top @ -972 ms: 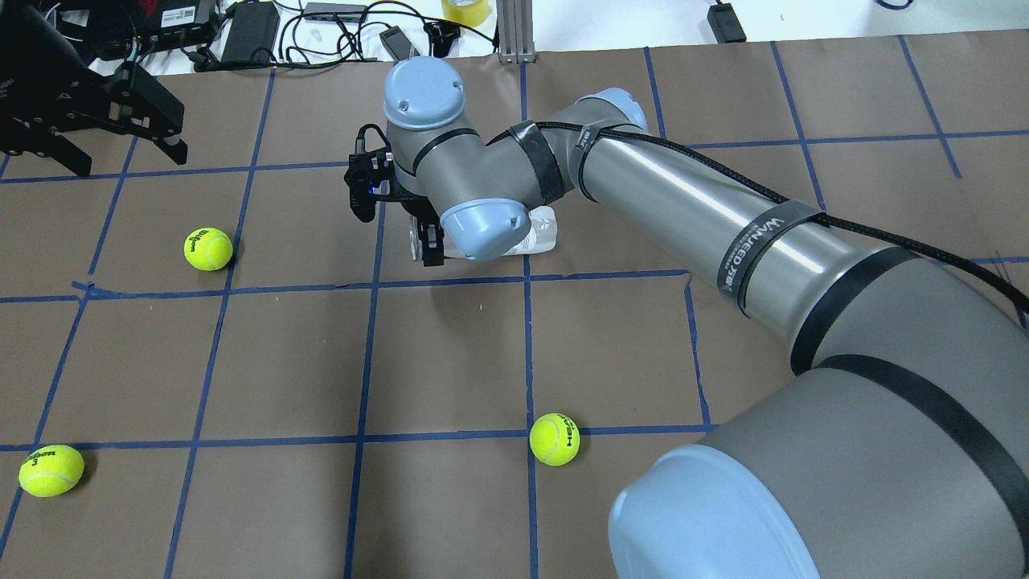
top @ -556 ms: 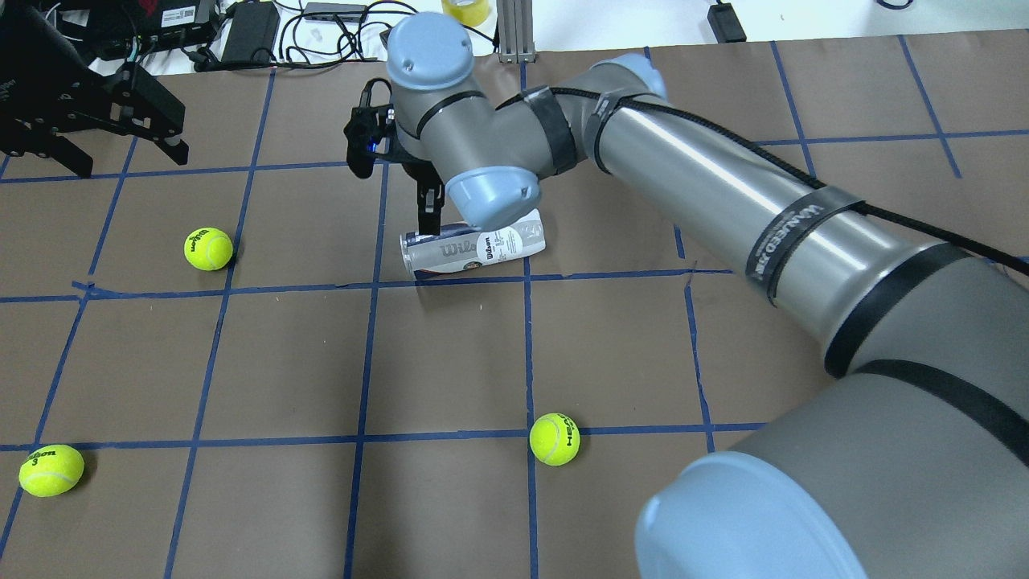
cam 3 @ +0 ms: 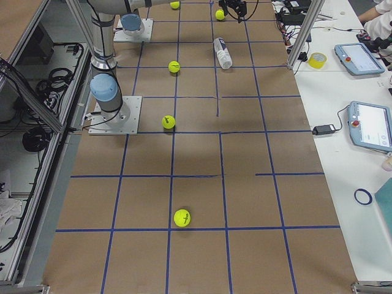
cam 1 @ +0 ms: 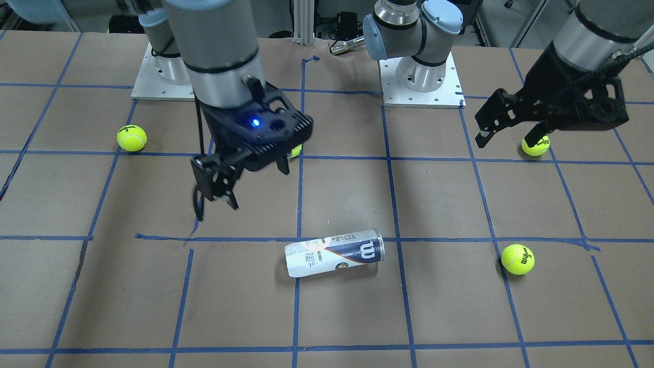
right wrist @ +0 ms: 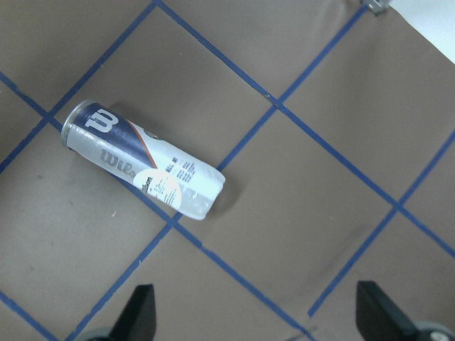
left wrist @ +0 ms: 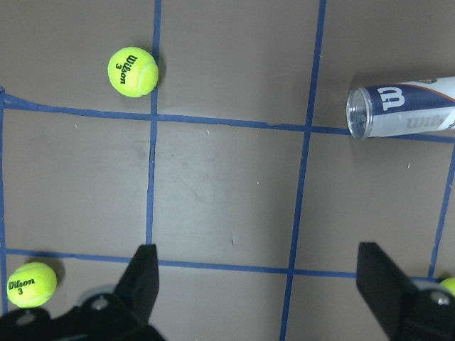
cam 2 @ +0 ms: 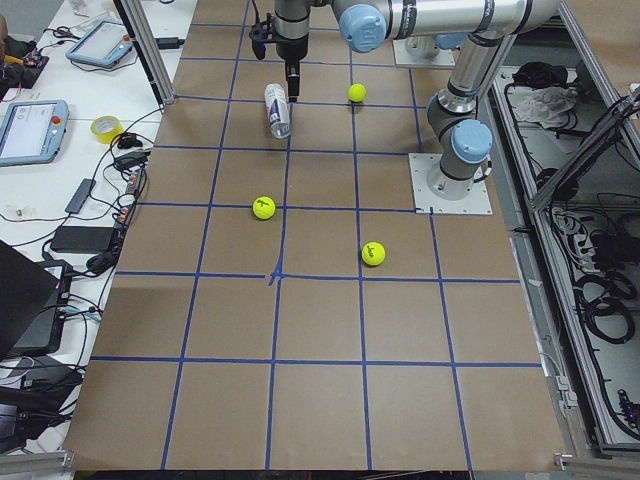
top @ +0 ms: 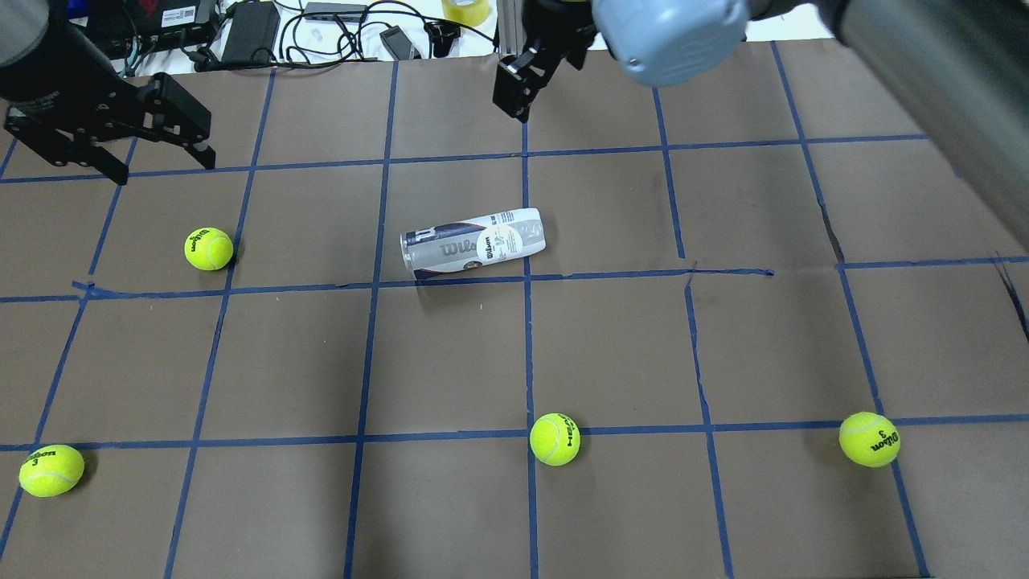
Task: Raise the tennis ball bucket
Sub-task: 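Release the can and raise the right gripper away while the left arm moves forward, then reach the left gripper to the lying can's bottom end and grasp it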
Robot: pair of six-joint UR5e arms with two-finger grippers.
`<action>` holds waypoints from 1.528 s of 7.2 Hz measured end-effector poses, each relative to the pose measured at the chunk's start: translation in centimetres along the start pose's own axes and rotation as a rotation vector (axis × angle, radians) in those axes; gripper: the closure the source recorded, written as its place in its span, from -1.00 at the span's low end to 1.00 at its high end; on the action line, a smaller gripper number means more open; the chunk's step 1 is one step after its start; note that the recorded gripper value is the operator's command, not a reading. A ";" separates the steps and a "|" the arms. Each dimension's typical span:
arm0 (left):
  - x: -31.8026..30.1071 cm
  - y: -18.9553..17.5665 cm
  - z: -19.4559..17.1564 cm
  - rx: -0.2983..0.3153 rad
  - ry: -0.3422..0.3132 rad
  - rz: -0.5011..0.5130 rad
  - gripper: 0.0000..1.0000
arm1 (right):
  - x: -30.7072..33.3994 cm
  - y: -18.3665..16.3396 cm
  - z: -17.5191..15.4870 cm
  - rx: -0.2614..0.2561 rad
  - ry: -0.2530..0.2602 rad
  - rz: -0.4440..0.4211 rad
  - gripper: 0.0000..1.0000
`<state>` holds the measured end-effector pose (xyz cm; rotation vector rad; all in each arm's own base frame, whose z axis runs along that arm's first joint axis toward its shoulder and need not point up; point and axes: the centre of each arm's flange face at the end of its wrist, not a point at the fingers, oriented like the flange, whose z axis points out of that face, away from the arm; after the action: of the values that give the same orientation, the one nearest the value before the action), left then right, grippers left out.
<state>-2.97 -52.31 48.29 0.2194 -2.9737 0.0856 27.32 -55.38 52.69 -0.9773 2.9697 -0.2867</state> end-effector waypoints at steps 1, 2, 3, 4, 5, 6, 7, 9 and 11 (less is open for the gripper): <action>-0.1 -1.0 3.2 0.005 0.052 -0.041 -1.00 | 1.6 3.0 -2.2 -0.060 0.032 0.127 -1.00; -0.2 -1.8 6.5 0.013 0.097 -0.063 -1.00 | 3.3 5.3 -3.9 -0.096 0.070 0.257 -1.00; -0.2 -2.4 9.7 0.011 0.156 -0.083 -1.00 | 5.0 6.9 -5.0 -0.111 0.101 0.378 -1.00; -0.3 -2.9 12.5 -0.001 0.203 -0.104 -1.00 | 6.6 7.9 -5.5 -0.116 0.119 0.464 -1.00; -0.3 -3.5 14.7 -0.017 0.234 -0.114 -1.00 | 7.5 8.6 -5.8 -0.123 0.126 0.516 -1.00; -0.2 -4.1 16.7 -0.039 0.265 -0.121 -1.00 | 7.7 8.8 -5.4 -0.126 0.109 0.543 -1.00; -0.2 -4.7 18.8 -0.058 0.301 -0.128 -1.00 | 7.5 8.9 -4.6 -0.126 0.063 0.555 -1.00; 0.1 -5.0 23.5 -0.088 0.390 -0.138 -1.00 | 7.4 8.8 -4.1 -0.089 0.021 0.558 -1.00; 0.6 -4.2 27.4 -0.127 0.427 -0.139 -1.00 | 7.8 8.8 -4.3 -0.062 0.024 0.543 -1.00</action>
<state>-7.16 -58.44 21.58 0.3430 -2.5209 -0.0654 15.62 -52.26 55.81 -0.1416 3.1225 -0.1960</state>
